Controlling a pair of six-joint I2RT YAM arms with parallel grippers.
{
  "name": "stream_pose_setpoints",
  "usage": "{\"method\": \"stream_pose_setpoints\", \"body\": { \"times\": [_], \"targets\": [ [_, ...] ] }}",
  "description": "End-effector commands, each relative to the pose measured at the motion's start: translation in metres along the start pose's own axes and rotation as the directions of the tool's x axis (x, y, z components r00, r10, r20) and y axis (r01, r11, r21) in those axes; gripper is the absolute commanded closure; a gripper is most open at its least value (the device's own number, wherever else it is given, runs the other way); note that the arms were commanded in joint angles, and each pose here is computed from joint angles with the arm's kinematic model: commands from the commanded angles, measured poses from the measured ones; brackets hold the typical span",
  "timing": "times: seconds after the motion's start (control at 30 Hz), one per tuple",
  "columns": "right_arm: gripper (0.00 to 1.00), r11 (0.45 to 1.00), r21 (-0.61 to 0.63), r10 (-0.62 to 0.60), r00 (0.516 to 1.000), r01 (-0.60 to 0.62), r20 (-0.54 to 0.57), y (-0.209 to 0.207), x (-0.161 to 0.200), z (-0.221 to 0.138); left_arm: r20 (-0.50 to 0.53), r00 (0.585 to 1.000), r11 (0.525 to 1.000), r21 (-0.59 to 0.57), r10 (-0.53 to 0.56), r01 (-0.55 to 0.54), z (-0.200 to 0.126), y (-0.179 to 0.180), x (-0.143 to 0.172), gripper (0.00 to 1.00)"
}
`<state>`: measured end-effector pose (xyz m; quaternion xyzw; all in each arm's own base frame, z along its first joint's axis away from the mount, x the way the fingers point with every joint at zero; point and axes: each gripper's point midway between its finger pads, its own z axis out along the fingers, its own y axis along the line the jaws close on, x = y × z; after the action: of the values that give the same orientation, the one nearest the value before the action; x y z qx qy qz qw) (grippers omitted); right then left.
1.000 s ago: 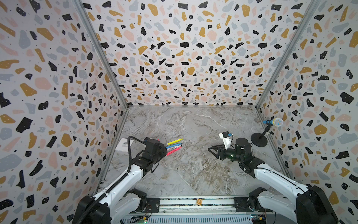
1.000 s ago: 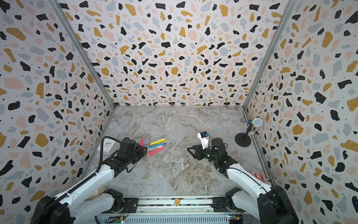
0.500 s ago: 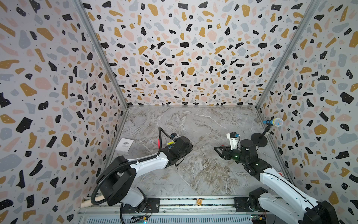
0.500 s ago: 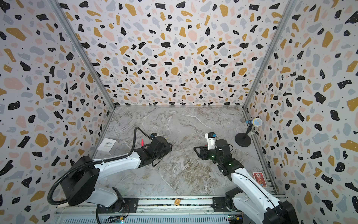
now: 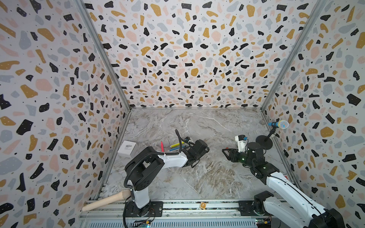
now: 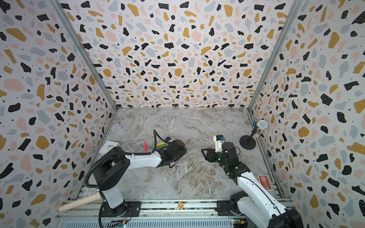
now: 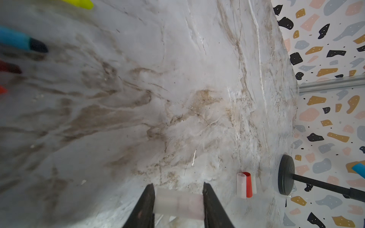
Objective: Insert pens into pen caps
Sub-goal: Place the pen cap at the center of the table.
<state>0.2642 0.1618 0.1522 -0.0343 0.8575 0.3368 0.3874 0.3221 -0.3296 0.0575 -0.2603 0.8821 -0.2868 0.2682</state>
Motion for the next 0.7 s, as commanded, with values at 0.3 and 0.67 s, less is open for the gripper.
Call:
{"method": "stream_pose_setpoints", "body": {
  "times": [0.3, 0.67],
  "targets": [
    [0.42, 1.0, 0.001, 0.019, 1.0, -0.019, 0.01, -0.001, -0.003, -0.003, 0.05, 0.998, 0.997, -0.065, 0.036, -0.032, 0.007, 0.004, -0.002, 0.64],
    [0.42, 0.999, -0.007, 0.034, 0.999, -0.034, 0.009, -0.002, -0.002, -0.001, 0.036, 0.998, 0.996, -0.069, 0.054, -0.051, -0.001, 0.002, 0.0, 0.49]
  ]
}}
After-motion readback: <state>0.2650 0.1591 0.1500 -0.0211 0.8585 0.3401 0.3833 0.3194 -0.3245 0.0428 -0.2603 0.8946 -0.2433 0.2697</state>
